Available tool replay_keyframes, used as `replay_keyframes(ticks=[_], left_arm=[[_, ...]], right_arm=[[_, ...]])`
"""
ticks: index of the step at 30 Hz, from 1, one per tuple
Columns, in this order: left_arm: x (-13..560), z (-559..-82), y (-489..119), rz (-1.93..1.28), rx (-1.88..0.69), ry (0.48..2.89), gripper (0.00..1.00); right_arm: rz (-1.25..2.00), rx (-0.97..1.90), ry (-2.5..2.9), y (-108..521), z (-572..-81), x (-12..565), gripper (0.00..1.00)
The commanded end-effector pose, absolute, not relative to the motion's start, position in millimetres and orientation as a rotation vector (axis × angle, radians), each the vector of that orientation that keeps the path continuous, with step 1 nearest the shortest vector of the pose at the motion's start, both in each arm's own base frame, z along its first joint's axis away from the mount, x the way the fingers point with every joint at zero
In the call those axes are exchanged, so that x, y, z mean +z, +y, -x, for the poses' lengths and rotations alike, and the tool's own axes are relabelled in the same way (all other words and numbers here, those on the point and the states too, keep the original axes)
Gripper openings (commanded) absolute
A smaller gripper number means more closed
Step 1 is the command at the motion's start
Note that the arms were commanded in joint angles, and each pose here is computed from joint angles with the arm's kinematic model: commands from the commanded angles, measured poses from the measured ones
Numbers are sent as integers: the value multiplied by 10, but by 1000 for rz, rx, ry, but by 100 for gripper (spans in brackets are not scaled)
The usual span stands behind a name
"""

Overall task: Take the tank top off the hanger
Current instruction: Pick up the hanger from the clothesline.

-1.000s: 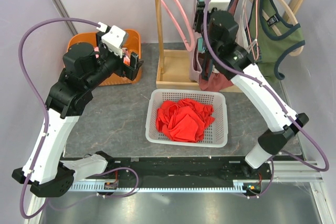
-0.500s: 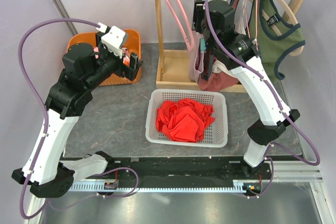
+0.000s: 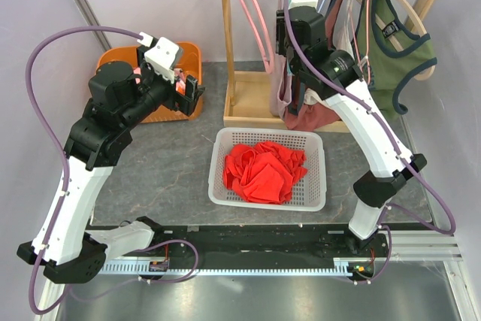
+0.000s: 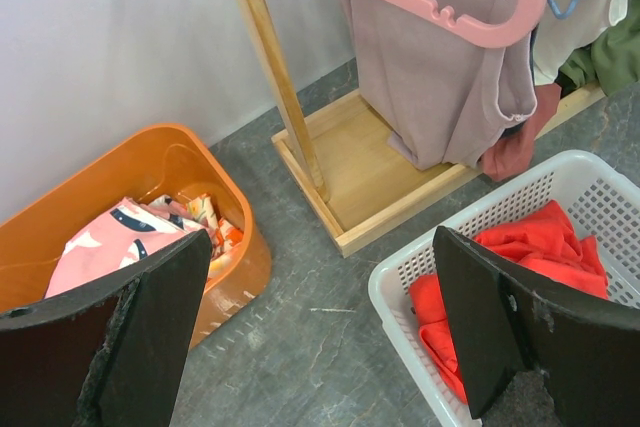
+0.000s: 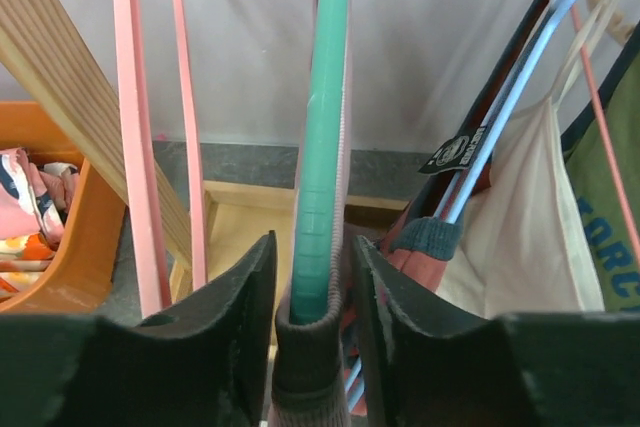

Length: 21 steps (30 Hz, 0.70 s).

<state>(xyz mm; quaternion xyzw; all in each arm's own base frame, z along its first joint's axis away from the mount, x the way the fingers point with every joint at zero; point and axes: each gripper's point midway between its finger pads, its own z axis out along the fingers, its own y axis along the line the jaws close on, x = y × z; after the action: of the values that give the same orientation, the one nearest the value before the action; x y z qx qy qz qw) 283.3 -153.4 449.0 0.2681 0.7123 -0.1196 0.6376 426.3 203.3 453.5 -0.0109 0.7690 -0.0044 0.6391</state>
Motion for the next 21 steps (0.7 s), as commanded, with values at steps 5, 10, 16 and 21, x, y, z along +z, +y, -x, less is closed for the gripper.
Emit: replay_keyframes(ticks=[5, 10, 16, 21], left_arm=[[4604, -2800, -1506, -622, -263, 1576, 100], [4604, -2800, -1506, -622, -263, 1576, 100], [4614, -2779, -1496, -621, -266, 1573, 100], [4615, -2780, -1482, -619, -257, 1571, 100]], right_arm=[[21, 15, 1777, 2044, -4359, 4438, 6], [40, 43, 1722, 2051, -4339, 4558, 0], [-26, 102, 1523, 1941, -4252, 5074, 0], [-87, 133, 1404, 1803, -4128, 5441, 0]])
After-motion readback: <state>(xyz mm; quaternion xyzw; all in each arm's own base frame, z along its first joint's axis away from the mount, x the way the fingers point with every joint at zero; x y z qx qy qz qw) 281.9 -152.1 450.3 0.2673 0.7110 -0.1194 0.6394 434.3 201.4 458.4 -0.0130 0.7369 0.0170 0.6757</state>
